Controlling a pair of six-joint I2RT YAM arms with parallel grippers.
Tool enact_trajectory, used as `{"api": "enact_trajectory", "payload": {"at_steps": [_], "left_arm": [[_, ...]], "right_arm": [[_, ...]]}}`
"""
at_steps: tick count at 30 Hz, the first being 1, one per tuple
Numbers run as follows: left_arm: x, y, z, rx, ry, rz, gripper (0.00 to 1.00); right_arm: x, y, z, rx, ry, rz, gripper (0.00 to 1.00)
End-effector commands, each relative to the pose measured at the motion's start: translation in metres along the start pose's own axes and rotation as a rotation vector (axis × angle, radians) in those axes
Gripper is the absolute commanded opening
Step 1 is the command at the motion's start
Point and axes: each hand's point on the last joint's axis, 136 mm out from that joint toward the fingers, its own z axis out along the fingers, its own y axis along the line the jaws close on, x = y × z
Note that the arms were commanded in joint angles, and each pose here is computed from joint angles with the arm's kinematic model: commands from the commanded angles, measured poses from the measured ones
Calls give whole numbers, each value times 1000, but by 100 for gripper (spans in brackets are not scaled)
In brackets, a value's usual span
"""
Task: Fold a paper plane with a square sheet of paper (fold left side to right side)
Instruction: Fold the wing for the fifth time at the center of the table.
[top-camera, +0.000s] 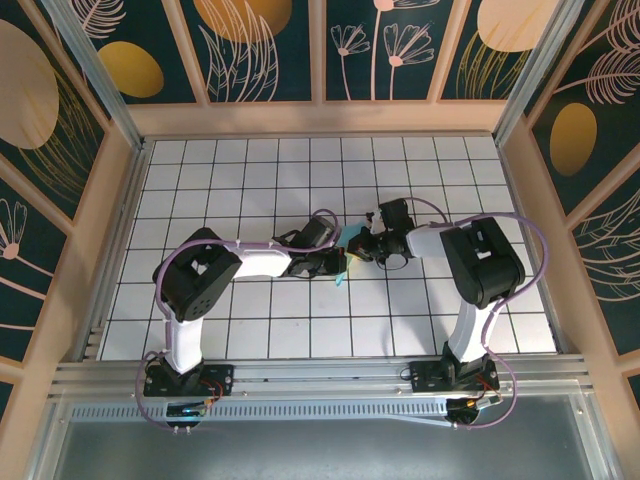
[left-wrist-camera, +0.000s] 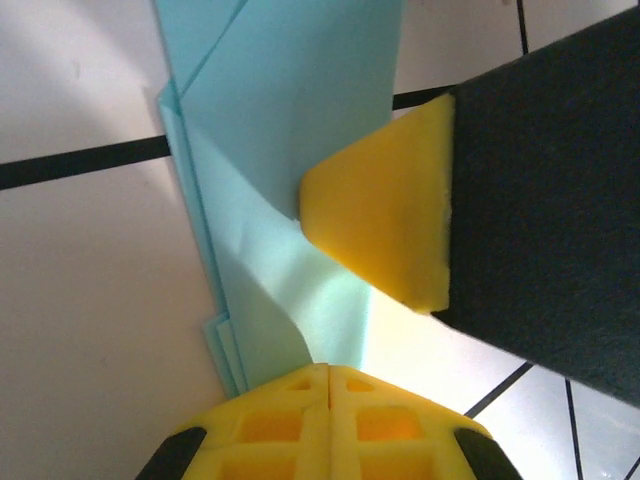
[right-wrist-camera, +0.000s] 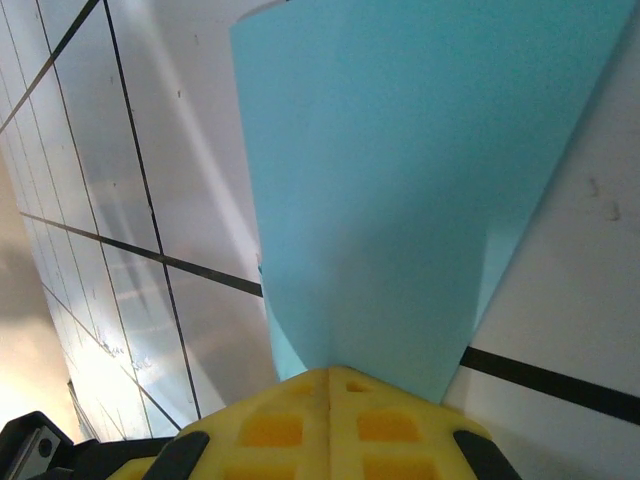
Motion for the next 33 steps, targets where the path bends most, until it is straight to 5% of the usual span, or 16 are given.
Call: {"api": "enact_trajectory", "payload": {"at_steps": [1, 12, 33], "left_arm": [[17, 29, -12, -113, 68, -50, 8], [0, -34, -40, 172, 50, -31, 8], [27, -17, -10, 206, 134, -88, 7]], "right_arm": [[15, -34, 7, 120, 45, 47, 0], [21, -37, 8, 113, 56, 53, 0], [24, -42, 9, 131, 65, 54, 0]]}}
